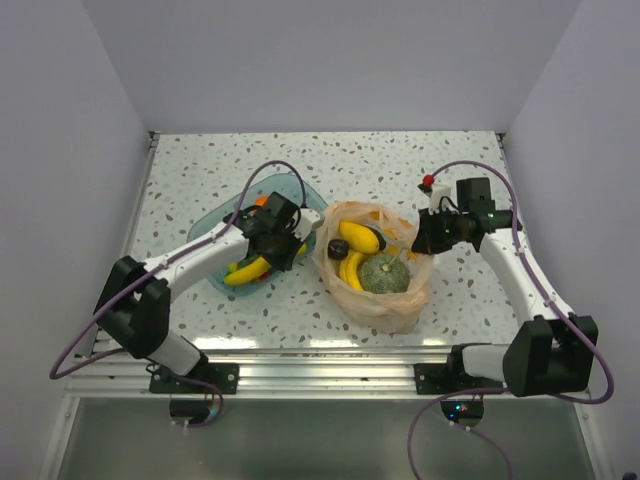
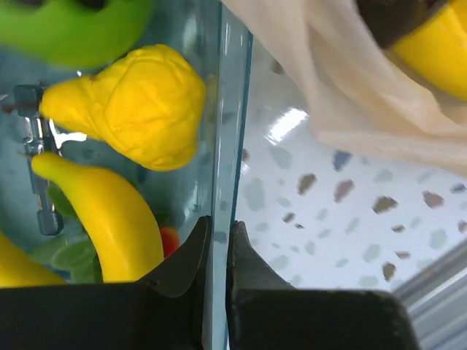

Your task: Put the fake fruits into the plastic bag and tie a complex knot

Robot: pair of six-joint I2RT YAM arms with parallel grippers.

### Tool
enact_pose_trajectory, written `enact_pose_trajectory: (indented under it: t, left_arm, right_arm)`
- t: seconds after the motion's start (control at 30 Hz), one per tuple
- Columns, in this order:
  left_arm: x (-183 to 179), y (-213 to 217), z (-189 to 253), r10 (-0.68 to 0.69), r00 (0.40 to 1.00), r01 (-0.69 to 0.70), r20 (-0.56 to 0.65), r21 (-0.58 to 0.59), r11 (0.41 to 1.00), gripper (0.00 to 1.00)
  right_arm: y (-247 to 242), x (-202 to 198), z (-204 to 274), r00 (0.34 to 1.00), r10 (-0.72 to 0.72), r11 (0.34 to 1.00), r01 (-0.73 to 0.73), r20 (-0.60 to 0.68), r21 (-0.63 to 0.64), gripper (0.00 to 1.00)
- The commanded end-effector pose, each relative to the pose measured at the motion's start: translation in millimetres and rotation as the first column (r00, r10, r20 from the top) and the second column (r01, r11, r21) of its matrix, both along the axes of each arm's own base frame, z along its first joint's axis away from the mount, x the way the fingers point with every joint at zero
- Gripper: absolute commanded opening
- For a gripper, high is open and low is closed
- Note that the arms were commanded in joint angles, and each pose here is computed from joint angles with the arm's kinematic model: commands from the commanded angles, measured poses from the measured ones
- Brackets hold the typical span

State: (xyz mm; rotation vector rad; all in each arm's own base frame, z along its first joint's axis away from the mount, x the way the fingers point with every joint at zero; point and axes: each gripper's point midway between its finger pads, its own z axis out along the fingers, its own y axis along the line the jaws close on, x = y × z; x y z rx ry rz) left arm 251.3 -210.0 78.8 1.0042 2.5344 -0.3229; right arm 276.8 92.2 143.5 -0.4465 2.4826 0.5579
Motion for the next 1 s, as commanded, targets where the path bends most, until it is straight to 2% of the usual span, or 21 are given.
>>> enact_pose_trajectory:
  t: [0.0,0.13,0.23,0.3,0.43,0.47,0.57,0.67,0.73,0.77,0.8,0.83,0.87,0.9,0.93,0.97]
  left_arm:
    - [50.3,38.2,7.9,0.122,0.982,-0.135,0.143,0.085,0.987,0.00]
    - [75.9,79.4,18.8,0.226,0.956,-0.249,0.188,0.110,0.962,0.00]
    - [99.2,116.2,24.9,0.361,0.912,-0.384,0.196,0.099,0.918,0.00]
    - [110.3,143.2,19.9,0.466,0.867,-0.486,0.177,0.093,0.869,0.00]
    - [129.1,180.3,18.8,0.582,0.788,-0.608,0.202,0.099,0.788,0.00]
    - [131.8,191.7,15.1,0.638,0.746,-0.660,0.191,0.090,0.746,0.00]
    - [141.8,211.5,16.5,0.682,0.705,-0.703,0.196,0.067,0.708,0.00]
    - [147.5,218.6,18.3,0.689,0.694,-0.712,0.209,0.061,0.699,0.00]
    - [153.2,210.9,27.5,0.680,0.703,-0.697,0.208,0.010,0.717,0.10]
    - [154.4,205.7,39.5,0.660,0.719,-0.672,0.218,-0.025,0.740,0.24]
    - [158.9,201.5,47.9,0.649,0.723,-0.655,0.235,-0.064,0.753,0.30]
    - [160.9,186.3,58.3,0.599,0.767,-0.587,0.229,-0.125,0.800,0.41]
    - [161.8,179.3,78.2,0.557,0.786,-0.530,0.269,-0.171,0.830,0.68]
    - [162.4,160.6,91.0,0.503,0.821,-0.444,0.268,-0.254,0.859,0.80]
    - [160.4,147.9,102.1,0.451,0.847,-0.369,0.280,-0.300,0.880,0.92]
    - [155.9,138.3,118.3,0.384,0.865,-0.278,0.323,-0.328,0.903,1.00]
  right_arm:
    - [1.5,6.4,6.7,1.000,0.018,1.000,-0.018,0.022,-0.005,0.00]
    - [3.6,10.8,3.8,0.999,0.034,0.999,-0.034,0.011,-0.002,0.00]
    - [5.1,16.0,1.5,0.999,0.035,0.999,-0.035,0.006,0.007,0.00]
    - [5.8,18.8,1.1,0.999,0.036,0.999,-0.036,0.008,0.008,0.00]
    - [5.8,21.1,2.1,0.999,0.034,0.999,-0.034,0.011,0.008,0.00]
    - [6.9,21.2,2.4,0.999,0.040,0.999,-0.040,0.012,0.010,0.00]
    - [9.6,20.6,1.8,0.998,0.065,0.998,-0.065,0.014,0.015,0.00]
    - [11.0,24.0,-3.6,0.997,0.081,0.997,-0.081,0.004,-0.001,0.00]
    - [14.1,27.2,-4.9,0.995,0.102,0.995,-0.102,0.006,-0.007,0.00]
    - [15.7,29.5,-8.9,0.994,0.110,0.994,-0.110,-0.004,-0.009,0.00]
    - [17.2,31.1,-9.5,0.993,0.117,0.993,-0.117,-0.005,-0.008,0.01]
    - [20.4,35.4,-7.4,0.991,0.137,0.991,-0.137,0.006,-0.010,0.01]
    - [23.0,37.7,-10.6,0.989,0.148,0.989,-0.148,-0.004,-0.009,0.02]
    - [25.2,43.4,-7.4,0.988,0.156,0.988,-0.156,0.007,-0.011,0.02]
    - [28.7,45.3,-7.0,0.985,0.172,0.985,-0.172,0.009,-0.015,0.02]
    - [30.5,47.7,-7.5,0.984,0.181,0.983,-0.180,0.008,-0.017,0.03]
